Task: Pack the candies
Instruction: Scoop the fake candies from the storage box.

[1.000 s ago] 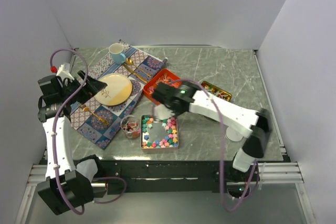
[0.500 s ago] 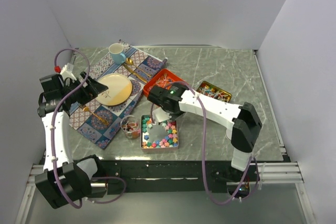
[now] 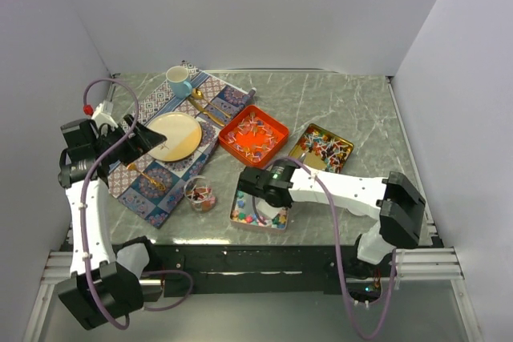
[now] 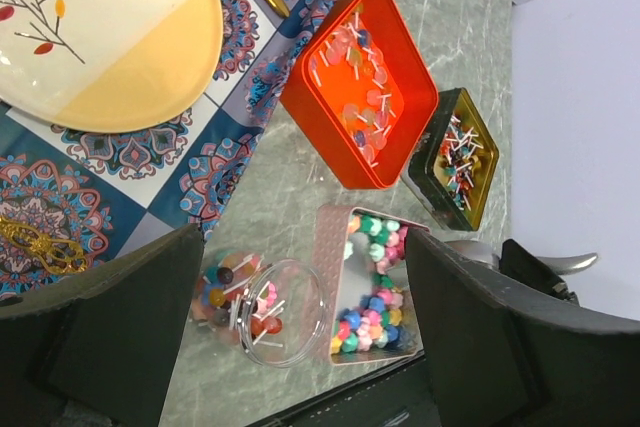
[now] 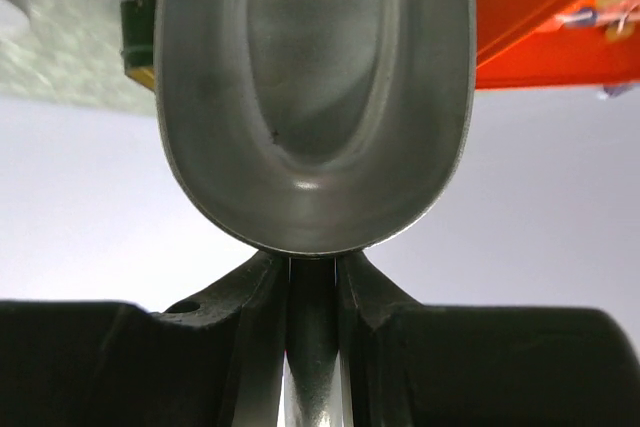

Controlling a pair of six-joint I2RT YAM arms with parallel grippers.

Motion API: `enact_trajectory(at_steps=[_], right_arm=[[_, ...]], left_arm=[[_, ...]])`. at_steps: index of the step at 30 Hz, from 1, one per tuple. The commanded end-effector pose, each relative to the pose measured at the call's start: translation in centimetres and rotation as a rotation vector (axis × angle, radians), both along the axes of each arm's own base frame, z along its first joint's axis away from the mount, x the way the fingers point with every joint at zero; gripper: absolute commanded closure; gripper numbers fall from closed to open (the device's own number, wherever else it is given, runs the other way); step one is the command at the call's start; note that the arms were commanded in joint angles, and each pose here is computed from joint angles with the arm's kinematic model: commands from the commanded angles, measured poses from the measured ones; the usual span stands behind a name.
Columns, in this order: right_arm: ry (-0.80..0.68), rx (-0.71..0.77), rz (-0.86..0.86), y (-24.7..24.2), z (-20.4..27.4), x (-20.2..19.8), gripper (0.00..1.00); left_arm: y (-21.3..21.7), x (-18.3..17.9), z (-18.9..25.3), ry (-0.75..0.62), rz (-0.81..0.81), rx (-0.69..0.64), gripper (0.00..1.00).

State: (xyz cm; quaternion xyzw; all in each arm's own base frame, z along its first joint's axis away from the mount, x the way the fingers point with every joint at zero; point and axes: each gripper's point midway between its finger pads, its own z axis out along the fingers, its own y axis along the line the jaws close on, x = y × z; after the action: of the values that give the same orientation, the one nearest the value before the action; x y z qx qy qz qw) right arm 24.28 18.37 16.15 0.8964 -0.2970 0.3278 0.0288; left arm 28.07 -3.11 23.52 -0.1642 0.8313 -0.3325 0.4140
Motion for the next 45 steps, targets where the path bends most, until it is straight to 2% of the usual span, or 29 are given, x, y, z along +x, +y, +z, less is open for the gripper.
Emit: enact_trajectory(at_steps=[1,6,15,20,31,37,45], right_arm=[[0.002,-0.153,0.105,1.0,0.3,0.9,1.00],[0.063,-0.131,0.048,3.6,-0.8,1.2,1.00],[0.277,-0.148,0.105,0.2,-2.9,-3.0,1.00],[0.321,-0.070,0.045,0.7,-4.0,-4.0,1.00],[0.476,0.211,-0.163,4.8,-8.4,-6.4,1.00],[0.487,0.388,-0.267,7.7,-10.2,-6.2,1.00],[0.537,0.602,-0.405,10.3,-12.6,-5.3,1.00]], left_arm=[[-0.5,-0.7,1.0,-0.058,-0.020,0.016,0.12],[-0.6,-1.1,1.1,-0.063,-0.017,0.022,0.11],[0.1,0.3,1.6,-0.054,-0.017,0.027,0.11],[0.5,1.4,1.4,-0.040,-0.014,0.020,0.12],[1.2,1.9,0.3,0.016,0.000,0.037,0.12],[1.6,2.2,-0.3,0.050,0.014,0.032,0.13],[2.2,2.2,2.0,0.037,0.007,0.101,0.13]])
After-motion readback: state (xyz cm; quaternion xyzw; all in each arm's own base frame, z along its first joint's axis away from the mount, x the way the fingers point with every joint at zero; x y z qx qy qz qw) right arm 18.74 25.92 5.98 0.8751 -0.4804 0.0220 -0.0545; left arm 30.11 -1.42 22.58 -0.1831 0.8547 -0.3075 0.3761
